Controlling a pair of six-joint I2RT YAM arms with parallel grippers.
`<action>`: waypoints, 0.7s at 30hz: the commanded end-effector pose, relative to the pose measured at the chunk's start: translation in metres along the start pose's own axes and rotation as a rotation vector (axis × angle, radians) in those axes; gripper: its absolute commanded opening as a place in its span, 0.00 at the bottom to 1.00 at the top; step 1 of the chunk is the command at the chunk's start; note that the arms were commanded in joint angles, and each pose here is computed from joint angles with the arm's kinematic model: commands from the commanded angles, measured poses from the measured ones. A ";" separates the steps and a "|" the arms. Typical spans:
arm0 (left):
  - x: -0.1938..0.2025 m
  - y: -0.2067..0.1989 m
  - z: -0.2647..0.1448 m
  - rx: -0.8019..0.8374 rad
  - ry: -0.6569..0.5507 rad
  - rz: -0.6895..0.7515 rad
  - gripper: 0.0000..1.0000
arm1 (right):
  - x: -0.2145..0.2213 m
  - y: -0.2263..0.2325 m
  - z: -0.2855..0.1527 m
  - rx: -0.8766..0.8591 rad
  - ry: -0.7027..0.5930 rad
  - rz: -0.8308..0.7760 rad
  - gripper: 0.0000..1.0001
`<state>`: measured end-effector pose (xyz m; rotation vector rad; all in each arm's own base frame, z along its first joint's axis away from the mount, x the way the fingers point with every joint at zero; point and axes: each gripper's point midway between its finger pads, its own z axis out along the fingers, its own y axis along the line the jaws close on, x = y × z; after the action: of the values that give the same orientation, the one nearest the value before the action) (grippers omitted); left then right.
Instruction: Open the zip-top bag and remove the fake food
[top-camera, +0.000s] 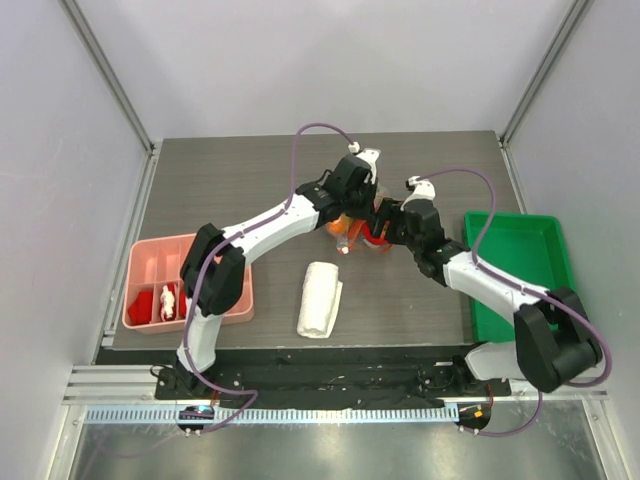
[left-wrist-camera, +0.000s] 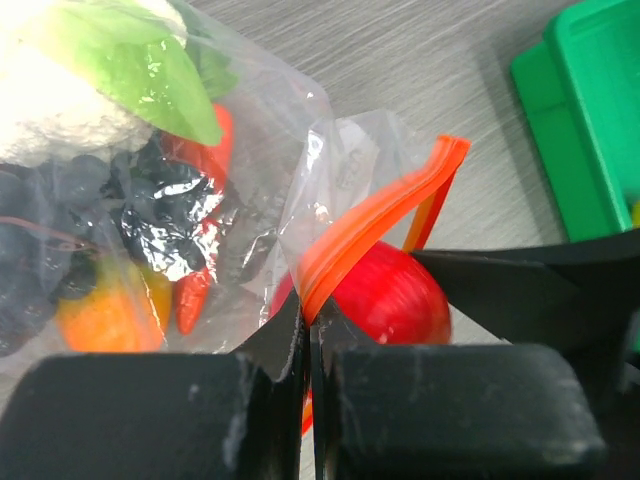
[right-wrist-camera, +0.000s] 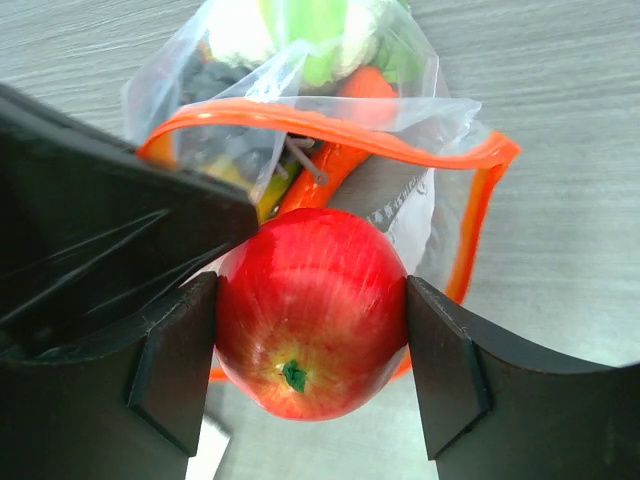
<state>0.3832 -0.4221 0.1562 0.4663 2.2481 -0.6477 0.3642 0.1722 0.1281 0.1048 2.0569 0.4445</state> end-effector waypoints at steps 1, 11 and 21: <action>-0.024 -0.034 -0.027 0.118 -0.075 -0.021 0.00 | -0.048 0.021 -0.031 -0.007 -0.090 0.068 0.01; -0.025 -0.040 -0.034 0.159 -0.082 -0.015 0.00 | -0.060 -0.120 -0.128 0.678 -0.172 0.214 0.01; -0.018 -0.049 -0.037 0.223 -0.061 -0.016 0.00 | -0.040 -0.273 -0.184 1.117 -0.189 0.544 0.06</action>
<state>0.3583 -0.4307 0.1584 0.5112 2.2527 -0.7874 0.2652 -0.1142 0.1588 1.1989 1.8644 -0.3708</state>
